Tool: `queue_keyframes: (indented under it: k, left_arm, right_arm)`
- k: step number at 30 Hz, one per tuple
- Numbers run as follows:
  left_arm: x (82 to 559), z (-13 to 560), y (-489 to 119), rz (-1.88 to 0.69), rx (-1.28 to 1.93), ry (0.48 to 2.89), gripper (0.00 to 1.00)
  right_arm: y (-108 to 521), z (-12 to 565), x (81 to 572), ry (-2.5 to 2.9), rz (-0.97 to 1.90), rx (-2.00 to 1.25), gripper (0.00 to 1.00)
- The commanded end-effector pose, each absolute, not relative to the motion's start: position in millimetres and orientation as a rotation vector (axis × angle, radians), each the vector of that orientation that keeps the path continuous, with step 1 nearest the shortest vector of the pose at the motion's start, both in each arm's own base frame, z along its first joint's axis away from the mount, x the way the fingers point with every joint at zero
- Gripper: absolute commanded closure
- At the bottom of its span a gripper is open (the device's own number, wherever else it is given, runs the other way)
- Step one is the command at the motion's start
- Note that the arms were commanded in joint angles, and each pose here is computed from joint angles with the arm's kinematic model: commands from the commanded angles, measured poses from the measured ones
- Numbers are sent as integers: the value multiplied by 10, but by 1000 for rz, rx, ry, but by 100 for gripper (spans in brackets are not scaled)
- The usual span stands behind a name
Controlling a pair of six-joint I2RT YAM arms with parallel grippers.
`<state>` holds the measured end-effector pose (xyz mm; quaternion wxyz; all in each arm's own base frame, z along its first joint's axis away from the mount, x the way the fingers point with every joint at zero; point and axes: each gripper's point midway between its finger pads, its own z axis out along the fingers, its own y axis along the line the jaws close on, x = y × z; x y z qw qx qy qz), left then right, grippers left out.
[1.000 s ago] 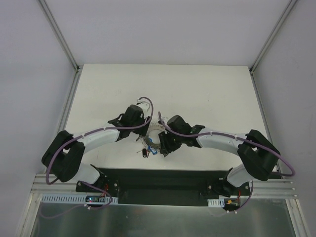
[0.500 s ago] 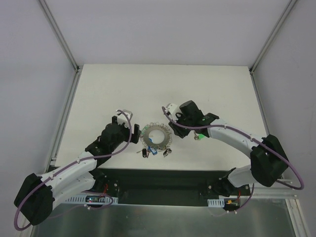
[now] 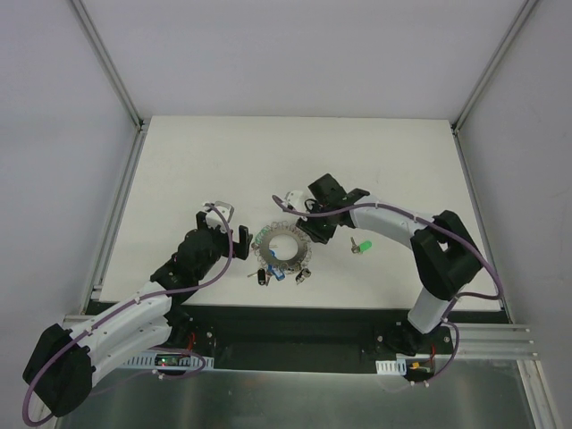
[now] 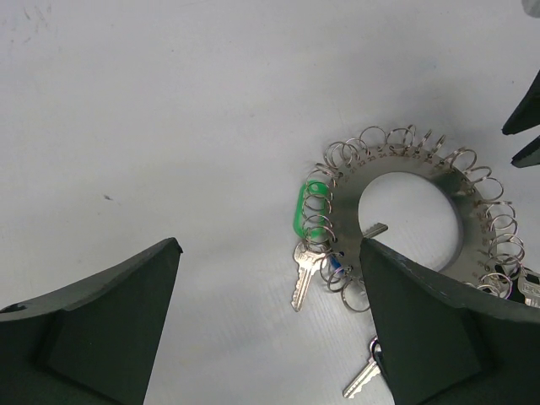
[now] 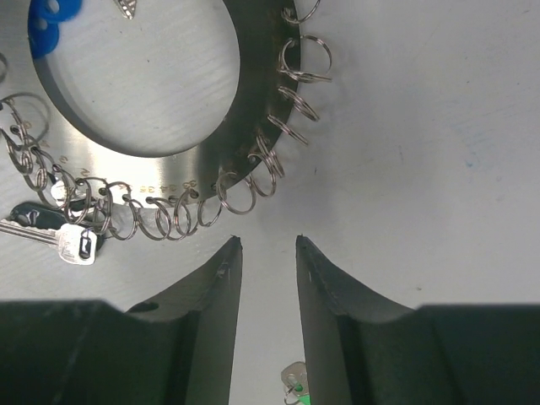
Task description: Put the keys on the keyring
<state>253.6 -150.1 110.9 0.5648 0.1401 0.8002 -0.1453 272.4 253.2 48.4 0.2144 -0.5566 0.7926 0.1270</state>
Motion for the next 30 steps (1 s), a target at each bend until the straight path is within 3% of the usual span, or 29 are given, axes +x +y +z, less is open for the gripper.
queue_keyframes:
  k: [1,30]
  left_arm:
    - [2591,1219,-1502,-336,319,1836,12]
    - [2575,1194,-1545,-355,341,1844,12]
  right_arm:
    - [2637,506,2753,2151,361,-1617,64]
    - [2685,430,2689,2160,352,-1667,60]
